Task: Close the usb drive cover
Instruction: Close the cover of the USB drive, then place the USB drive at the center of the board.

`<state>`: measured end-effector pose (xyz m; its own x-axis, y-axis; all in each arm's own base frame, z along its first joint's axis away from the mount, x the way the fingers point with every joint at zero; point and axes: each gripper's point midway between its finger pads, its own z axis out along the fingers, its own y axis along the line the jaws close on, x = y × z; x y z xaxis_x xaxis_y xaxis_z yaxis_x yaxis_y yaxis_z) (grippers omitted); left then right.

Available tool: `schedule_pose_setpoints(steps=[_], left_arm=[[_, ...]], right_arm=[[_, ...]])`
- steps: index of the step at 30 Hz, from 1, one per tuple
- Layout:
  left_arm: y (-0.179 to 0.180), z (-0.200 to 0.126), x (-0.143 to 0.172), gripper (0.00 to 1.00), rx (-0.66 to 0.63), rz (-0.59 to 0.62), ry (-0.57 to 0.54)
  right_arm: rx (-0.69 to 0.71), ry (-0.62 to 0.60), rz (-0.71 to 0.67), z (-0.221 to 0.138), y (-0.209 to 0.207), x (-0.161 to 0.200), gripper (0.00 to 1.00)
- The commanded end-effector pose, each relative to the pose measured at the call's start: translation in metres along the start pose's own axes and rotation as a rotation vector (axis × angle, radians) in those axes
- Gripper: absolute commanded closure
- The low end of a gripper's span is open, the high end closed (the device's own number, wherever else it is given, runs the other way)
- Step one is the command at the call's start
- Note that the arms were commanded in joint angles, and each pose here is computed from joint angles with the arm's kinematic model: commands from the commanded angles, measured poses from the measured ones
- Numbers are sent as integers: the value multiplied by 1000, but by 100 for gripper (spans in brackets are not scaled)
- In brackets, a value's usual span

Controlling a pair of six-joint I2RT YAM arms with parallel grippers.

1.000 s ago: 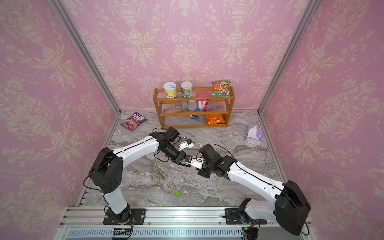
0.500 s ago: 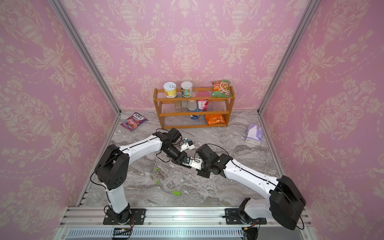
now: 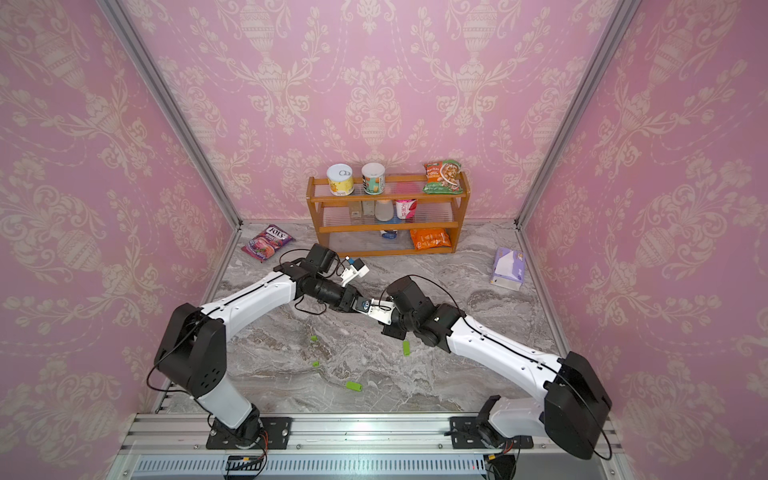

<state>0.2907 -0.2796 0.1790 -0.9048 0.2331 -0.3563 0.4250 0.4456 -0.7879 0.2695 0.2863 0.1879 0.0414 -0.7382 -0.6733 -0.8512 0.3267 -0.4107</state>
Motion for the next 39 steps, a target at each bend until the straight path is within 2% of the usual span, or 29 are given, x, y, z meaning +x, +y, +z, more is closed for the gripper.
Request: schedule_pose_setpoints(steps=[1, 6, 11, 14, 18, 21, 25, 31, 39], left_arm=[[52, -58, -66, 75, -227, -5, -360], [44, -112, -84, 74, -283, 18, -553], [45, -126, -86, 74, -328, 10, -607], [58, -137, -81, 74, -403, -19, -673], [62, -151, -75, 74, -450, -41, -749], [63, -153, -73, 74, -463, -60, -761], [67, -146, -72, 72, -444, -83, -729], [67, -131, -76, 70, -367, -104, -684], [64, -130, -74, 70, -358, -90, -682]], right_arm=[[13, -377, -70, -47, -7, -100, 100], [-13, -304, -36, -31, -9, -84, 100], [-46, -245, 31, -6, -14, -63, 100], [-17, -146, 125, 16, -31, -37, 100], [54, 9, 319, 47, -55, 6, 100], [153, 100, 475, 62, -73, 37, 100], [252, 153, 745, 72, -97, 84, 100], [360, 200, 995, 71, -125, 140, 100], [385, 319, 1042, 91, -121, 186, 100]])
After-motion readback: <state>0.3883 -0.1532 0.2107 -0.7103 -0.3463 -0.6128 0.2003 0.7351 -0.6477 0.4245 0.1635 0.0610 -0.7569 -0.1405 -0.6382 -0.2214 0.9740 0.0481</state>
